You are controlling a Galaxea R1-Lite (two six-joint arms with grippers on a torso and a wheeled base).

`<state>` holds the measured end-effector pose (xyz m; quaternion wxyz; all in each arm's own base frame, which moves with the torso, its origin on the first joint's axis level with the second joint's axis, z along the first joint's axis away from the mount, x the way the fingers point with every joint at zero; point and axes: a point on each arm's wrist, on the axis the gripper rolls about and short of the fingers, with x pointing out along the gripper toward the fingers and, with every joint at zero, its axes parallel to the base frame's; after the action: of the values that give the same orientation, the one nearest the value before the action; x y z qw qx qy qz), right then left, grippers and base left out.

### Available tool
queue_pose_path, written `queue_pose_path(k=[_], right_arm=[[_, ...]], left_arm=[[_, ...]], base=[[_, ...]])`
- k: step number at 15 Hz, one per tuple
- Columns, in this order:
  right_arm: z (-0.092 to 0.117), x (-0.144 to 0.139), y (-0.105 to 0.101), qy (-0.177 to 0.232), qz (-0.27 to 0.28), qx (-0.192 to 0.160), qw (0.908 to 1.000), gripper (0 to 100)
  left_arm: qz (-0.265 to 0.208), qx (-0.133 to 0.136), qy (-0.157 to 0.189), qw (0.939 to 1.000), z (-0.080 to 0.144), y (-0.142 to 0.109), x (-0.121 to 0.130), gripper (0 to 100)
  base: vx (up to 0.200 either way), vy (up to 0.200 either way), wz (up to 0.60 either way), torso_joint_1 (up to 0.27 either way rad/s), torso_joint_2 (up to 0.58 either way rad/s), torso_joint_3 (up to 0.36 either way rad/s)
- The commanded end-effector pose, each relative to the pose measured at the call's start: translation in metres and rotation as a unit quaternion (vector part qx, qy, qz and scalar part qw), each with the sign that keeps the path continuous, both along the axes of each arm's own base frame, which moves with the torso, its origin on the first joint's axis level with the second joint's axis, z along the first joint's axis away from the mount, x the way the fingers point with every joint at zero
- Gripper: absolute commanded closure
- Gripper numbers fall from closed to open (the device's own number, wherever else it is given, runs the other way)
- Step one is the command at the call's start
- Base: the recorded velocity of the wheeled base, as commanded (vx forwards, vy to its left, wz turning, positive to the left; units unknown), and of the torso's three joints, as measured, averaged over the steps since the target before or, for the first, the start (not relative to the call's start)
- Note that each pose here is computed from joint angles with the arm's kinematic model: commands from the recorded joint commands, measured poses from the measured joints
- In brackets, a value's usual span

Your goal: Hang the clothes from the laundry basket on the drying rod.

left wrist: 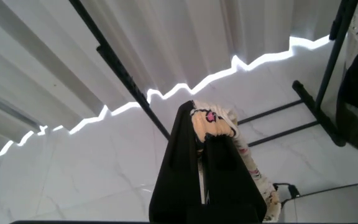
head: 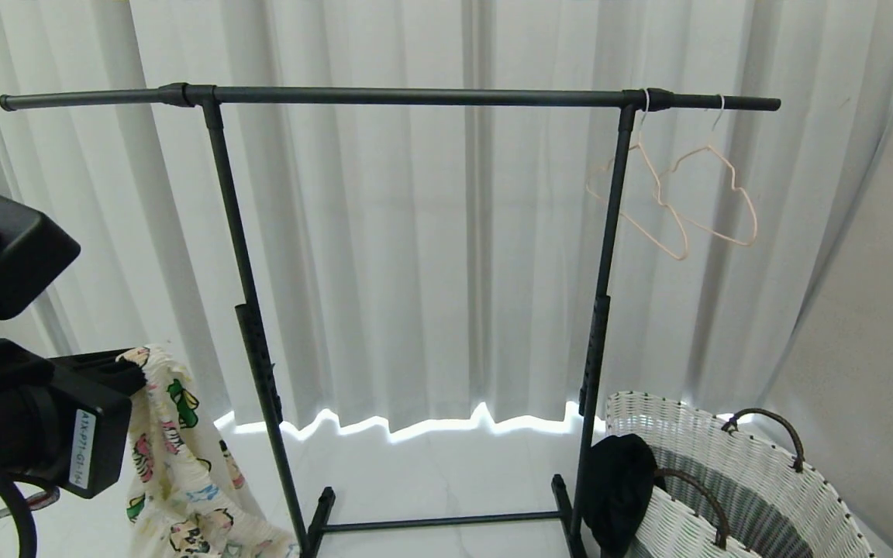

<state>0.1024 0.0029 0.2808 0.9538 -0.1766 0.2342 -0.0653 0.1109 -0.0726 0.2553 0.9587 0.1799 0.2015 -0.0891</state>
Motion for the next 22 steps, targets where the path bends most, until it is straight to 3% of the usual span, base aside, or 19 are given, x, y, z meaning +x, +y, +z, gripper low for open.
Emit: queue_pose_path(k=[1, 11, 16, 22], right_arm=[[0.0, 0.003, 0.0, 0.0, 0.004, 0.001, 1.0, 0], [-0.001, 0.012, 0.002, 0.004, 0.009, 0.004, 0.9999, 0], [0.001, 0.032, 0.003, -0.022, 0.009, 0.007, 0.9997, 0], [-0.004, 0.038, 0.005, -0.031, 0.028, 0.016, 0.999, 0]], left_arm=[[0.001, 0.0, 0.0, 1.0, 0.0, 0.001, 0.0, 100], [0.002, 0.0, -0.002, 1.0, 0.001, 0.001, -0.001, 100], [0.001, -0.007, -0.014, 0.9999, 0.002, 0.001, 0.0, 100], [0.0, 0.006, -0.008, 1.0, -0.004, 0.002, -0.001, 100]], base=[[0.0, 0.0, 0.0, 0.163, -0.45, -0.276], [0.0, 0.0, 0.0, 0.195, -0.47, -0.281], [0.0, 0.0, 0.0, 0.226, -0.51, -0.28], [0.0, 0.0, 0.0, 0.195, -0.42, -0.214]])
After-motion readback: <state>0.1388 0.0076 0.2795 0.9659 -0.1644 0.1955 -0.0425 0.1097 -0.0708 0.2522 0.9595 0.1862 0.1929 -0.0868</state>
